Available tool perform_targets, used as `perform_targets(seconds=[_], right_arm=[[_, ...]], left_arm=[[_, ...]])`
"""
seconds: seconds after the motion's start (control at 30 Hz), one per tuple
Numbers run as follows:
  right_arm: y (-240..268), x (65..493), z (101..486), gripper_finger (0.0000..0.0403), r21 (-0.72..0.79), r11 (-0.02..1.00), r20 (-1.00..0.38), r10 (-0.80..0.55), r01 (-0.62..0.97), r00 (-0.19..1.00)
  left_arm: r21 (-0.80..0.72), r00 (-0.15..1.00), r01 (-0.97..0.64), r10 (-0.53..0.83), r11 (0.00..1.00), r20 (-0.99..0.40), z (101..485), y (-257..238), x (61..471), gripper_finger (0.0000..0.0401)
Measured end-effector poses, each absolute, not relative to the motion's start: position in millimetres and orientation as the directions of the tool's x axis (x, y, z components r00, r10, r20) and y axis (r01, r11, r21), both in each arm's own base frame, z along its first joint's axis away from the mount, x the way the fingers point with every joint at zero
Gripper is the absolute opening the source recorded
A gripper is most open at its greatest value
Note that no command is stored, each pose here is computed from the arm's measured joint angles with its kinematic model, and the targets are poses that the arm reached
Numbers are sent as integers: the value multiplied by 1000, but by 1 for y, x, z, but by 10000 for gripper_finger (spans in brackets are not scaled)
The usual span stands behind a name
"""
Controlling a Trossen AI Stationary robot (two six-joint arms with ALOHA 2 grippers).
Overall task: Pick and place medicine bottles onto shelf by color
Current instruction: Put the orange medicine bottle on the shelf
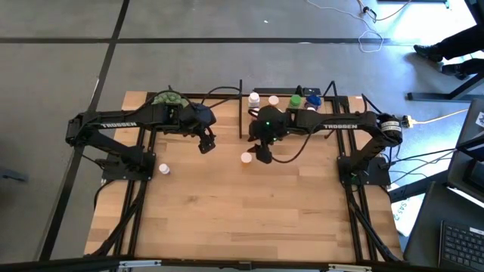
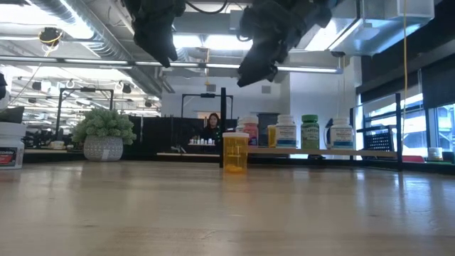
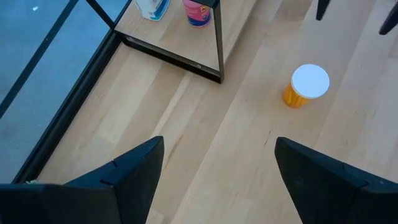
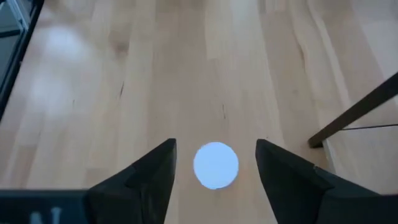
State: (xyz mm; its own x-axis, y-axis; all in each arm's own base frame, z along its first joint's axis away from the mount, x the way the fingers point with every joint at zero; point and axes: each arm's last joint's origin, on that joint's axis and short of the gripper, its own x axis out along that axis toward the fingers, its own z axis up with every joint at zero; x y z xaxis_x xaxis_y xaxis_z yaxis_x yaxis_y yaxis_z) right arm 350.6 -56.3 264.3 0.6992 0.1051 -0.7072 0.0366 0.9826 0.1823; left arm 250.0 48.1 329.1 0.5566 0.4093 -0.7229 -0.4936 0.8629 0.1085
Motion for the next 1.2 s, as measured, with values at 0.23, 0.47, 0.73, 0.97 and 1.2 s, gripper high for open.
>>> perform_targets(seconds=[0.23, 0.47, 0.73, 0.97, 1.2], right_arm=[[-44, 354, 268, 220, 194, 981, -699, 126, 17, 704], [-34, 356, 269, 220, 208, 978, -681, 149, -5, 717], [-27, 358, 271, 221, 258, 965, -655, 208, -43, 726], [-24, 359, 271, 271, 181, 980, -660, 183, -82, 728], [-26, 359, 271, 326, 132, 991, -674, 64, 35, 736]], left_arm=[[108, 557, -493, 409, 863, -723, 329, 48, 250, 302], [108, 557, -494, 409, 863, -723, 329, 48, 250, 302], [108, 557, -494, 409, 863, -723, 329, 48, 250, 302], [108, 557, -494, 409, 863, -723, 329, 48, 250, 302], [108, 557, -494, 409, 863, -723, 329, 48, 250, 302]])
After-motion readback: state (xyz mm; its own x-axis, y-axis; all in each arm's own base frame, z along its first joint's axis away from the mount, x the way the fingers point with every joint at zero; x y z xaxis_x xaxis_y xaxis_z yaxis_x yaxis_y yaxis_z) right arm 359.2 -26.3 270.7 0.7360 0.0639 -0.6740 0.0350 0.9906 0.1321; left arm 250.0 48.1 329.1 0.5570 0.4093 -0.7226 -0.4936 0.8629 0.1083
